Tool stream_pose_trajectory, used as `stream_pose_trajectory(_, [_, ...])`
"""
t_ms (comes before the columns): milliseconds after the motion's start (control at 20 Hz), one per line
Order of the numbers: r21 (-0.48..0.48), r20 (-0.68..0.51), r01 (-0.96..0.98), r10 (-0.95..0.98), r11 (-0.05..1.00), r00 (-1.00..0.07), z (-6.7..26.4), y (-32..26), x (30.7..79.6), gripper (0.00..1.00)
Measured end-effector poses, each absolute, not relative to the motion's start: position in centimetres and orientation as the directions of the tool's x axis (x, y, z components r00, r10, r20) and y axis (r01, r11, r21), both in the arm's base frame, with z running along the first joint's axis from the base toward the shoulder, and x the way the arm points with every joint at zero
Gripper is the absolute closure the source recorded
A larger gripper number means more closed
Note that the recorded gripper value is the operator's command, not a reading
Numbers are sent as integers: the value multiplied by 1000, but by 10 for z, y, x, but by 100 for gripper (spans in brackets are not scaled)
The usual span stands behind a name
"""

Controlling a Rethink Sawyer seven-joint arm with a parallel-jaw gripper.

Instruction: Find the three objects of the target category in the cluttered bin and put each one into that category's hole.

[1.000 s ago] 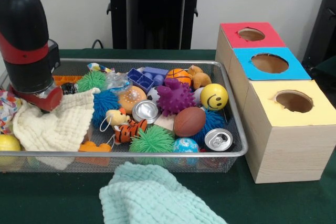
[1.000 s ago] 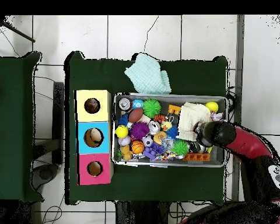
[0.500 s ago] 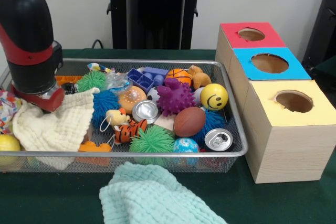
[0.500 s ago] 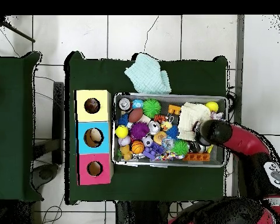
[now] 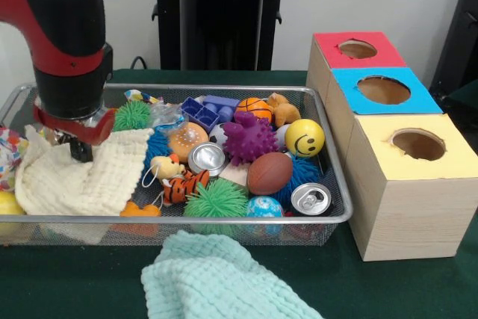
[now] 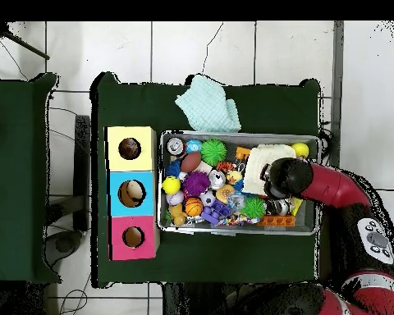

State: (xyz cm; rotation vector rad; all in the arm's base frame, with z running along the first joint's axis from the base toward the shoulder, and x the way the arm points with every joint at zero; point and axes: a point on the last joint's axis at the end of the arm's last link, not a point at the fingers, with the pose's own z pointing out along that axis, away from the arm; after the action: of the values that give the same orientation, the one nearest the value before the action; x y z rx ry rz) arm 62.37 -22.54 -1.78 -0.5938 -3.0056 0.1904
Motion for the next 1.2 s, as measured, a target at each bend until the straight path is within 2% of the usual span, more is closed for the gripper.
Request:
stream_pose_trajectory(550, [-181, 56, 355, 370, 917, -927, 99, -164, 667, 100])
stream_pose_trajectory(950, [-189, 10, 398, 407, 898, -913, 138, -155, 677, 100])
stream_pose_trajectory(1200, [-193, -3, 425, 432, 884, -902, 150, -155, 677, 100])
